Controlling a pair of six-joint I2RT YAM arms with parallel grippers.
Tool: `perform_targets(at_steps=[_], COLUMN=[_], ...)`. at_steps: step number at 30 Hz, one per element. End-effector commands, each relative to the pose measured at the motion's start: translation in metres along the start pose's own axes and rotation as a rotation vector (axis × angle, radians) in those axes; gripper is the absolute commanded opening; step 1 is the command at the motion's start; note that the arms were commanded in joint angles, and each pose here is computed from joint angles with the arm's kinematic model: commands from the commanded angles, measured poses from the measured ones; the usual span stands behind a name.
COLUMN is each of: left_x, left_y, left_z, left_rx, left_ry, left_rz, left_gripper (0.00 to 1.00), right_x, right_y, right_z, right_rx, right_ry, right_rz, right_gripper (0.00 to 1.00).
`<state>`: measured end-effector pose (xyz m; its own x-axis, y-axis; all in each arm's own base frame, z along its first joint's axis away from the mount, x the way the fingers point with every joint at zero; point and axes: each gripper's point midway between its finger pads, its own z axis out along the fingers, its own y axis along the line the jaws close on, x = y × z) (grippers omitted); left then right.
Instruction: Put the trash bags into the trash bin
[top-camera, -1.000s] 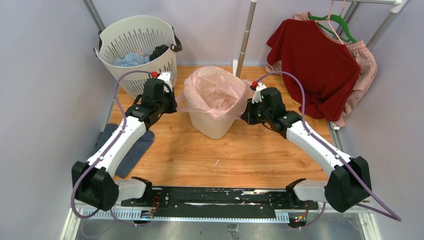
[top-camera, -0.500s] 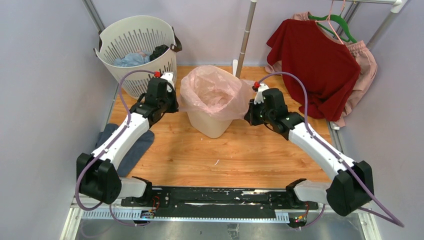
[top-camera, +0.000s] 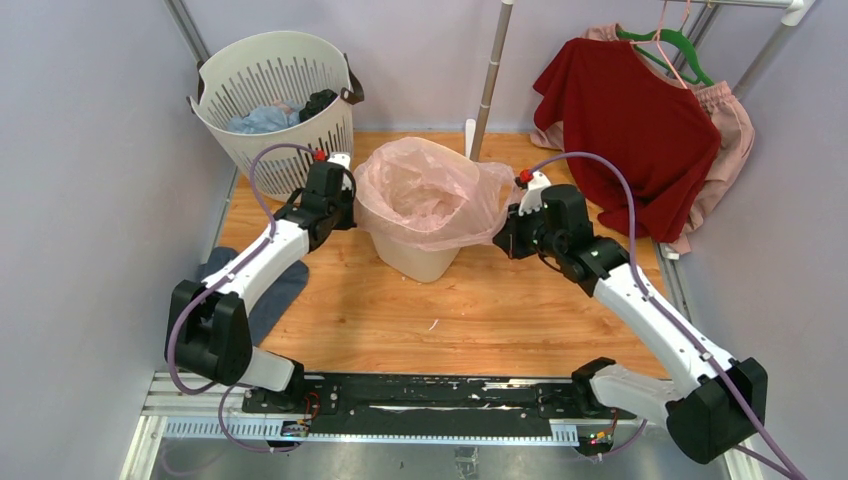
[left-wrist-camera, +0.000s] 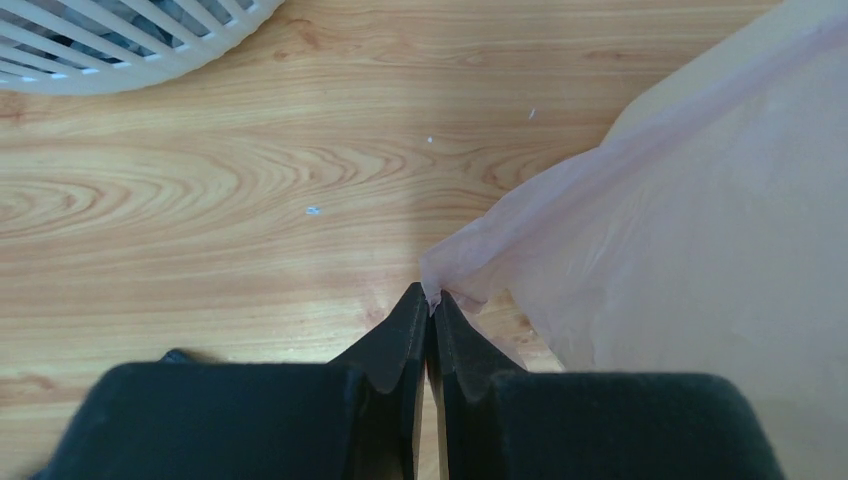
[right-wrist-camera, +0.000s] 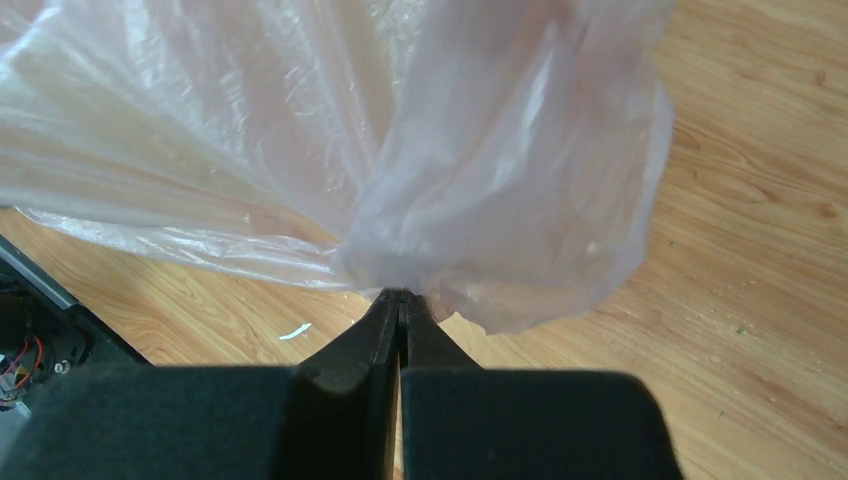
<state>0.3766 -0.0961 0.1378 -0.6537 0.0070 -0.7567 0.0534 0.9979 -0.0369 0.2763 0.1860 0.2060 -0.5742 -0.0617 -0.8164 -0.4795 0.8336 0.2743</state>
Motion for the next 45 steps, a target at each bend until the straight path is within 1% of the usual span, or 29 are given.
perform_targets(at_steps=[1,6,7,9,12,14,15,17,18,21,25,28,31,33,37,40,42,45], left_x=[0.012,-0.006,-0.008,-0.016,-0.025,-0.031,-0.034,-0.038,-0.040,-0.043,-0.044,-0.051,-0.055,-0.061,-0.081,-0.099,-0.108,-0.124], left_y=[0.018,0.009,0.006,0.000,-0.007,-0.010,-0.012,-0.014,-0.015,-0.016,-0.008,0.001,0.011,0.012,-0.006,-0.027,-0.035,-0.039], left_z=[-0.001,-0.017,-0.021,-0.029,-0.042,-0.050,-0.053,-0.059,-0.061,-0.066,-0.075,-0.086,-0.096,-0.106,-0.135,-0.153,-0.152,-0.148], left_rx=[-0.073,-0.016,0.002,0.035,0.080,0.100,0.110,0.124,0.131,0.139,0.105,0.068,0.024,0.026,0.143,0.256,0.291,0.292], left_ry=[0.033,-0.015,-0.014,-0.030,-0.047,-0.051,-0.052,-0.055,-0.059,-0.059,-0.056,-0.087,-0.107,-0.129,-0.193,-0.211,-0.196,-0.183], left_rz=[0.027,0.010,0.011,0.009,0.008,0.013,0.015,0.020,0.021,0.030,0.041,0.041,0.046,0.035,0.016,0.022,0.041,0.069], left_gripper=[0.10,0.14,0.16,0.19,0.22,0.26,0.29,0.33,0.34,0.37,0.40,0.42,0.43,0.43,0.44,0.45,0.45,0.44], right_x=[0.036,0.040,0.041,0.037,0.016,0.000,-0.010,-0.023,-0.027,-0.039,-0.057,-0.074,-0.099,-0.119,-0.148,-0.163,-0.171,-0.177], right_y=[-0.022,-0.035,-0.036,-0.036,-0.021,-0.007,-0.001,0.012,0.019,0.031,0.032,0.018,0.025,0.025,0.025,0.018,0.010,0.001], right_z=[0.008,0.017,0.017,0.012,-0.005,-0.020,-0.029,-0.045,-0.050,-0.065,-0.078,-0.080,-0.073,-0.068,-0.048,-0.026,-0.016,-0.009], right_rx=[0.079,0.142,0.153,0.161,0.103,0.054,0.038,-0.011,-0.041,-0.073,-0.041,0.051,0.019,0.035,0.033,0.063,0.098,0.150], right_ry=[0.126,0.156,0.171,0.178,0.119,0.057,0.023,0.000,0.004,0.011,-0.033,-0.078,-0.116,-0.135,-0.141,-0.123,-0.113,-0.100], right_rz=[0.012,0.019,0.020,0.017,0.005,-0.003,-0.005,-0.011,-0.012,0.003,0.015,0.025,0.006,-0.010,-0.040,-0.064,-0.076,-0.084], right_gripper=[0.00,0.01,0.02,0.09,0.29,0.40,0.49,0.67,0.70,0.71,0.71,0.69,0.68,0.67,0.66,0.66,0.66,0.67])
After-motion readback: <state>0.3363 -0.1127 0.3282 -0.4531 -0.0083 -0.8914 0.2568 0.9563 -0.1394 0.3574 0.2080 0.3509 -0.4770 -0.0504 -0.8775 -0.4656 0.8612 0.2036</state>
